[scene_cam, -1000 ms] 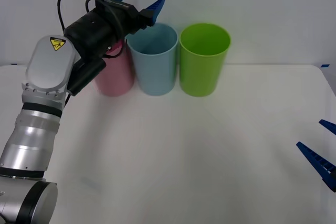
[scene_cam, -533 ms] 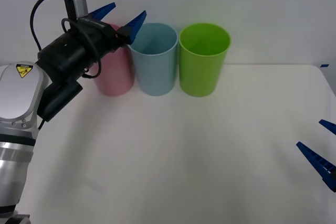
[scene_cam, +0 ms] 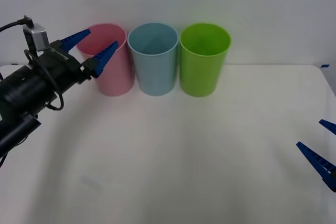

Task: Grasp the object on the table and drop it into the matching bin: aluminum can to the light blue bin, PET bottle to the pink bin.

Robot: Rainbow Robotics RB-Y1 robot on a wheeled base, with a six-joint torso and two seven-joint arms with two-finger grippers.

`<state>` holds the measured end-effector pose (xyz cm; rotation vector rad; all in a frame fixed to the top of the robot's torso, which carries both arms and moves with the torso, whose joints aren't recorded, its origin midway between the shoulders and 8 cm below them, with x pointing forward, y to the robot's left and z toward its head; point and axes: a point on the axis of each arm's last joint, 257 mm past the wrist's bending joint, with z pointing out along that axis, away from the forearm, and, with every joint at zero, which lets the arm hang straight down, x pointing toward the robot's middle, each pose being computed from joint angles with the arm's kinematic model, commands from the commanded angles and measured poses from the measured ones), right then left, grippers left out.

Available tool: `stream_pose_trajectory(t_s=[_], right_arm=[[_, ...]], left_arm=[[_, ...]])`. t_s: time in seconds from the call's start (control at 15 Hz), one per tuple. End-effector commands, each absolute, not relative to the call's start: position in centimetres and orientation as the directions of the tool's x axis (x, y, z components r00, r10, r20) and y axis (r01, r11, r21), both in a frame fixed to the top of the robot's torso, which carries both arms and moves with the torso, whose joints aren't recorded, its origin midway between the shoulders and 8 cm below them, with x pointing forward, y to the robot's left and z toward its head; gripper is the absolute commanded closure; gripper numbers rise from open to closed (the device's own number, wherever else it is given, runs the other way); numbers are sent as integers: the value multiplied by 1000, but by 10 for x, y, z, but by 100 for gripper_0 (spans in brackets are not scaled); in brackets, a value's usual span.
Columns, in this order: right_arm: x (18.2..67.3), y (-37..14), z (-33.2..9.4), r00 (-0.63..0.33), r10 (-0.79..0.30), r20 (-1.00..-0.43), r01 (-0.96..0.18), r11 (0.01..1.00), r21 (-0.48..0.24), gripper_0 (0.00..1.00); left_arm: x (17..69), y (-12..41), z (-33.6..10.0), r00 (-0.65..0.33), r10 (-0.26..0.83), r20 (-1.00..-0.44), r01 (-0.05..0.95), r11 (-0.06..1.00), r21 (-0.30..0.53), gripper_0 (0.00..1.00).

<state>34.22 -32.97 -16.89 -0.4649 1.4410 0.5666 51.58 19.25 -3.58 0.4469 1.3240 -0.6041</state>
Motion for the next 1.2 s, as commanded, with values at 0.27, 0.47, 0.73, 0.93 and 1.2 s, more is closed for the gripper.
stream_pose_trajectory(t_s=[0.27,0.47,0.73,0.93,1.2], right_arm=[[342,-330,-169,41,82,-996,-618,785,39,0],[342,-330,-169,41,82,-996,-618,785,39,0],[342,-330,-169,41,82,-996,-618,785,39,0],[342,-330,-169,41,82,-996,-618,785,39,0],[342,-330,-169,41,82,-996,-618,785,39,0]], left_arm=[[472,241,-67,141,-95,-985,621,784,13,0],[448,266,-89,143,-44,-989,604,795,52,0],[406,293,-108,107,-28,-994,615,788,44,0],[380,315,-114,85,-15,-996,612,789,41,0],[355,333,-124,64,0,-998,598,800,38,0]])
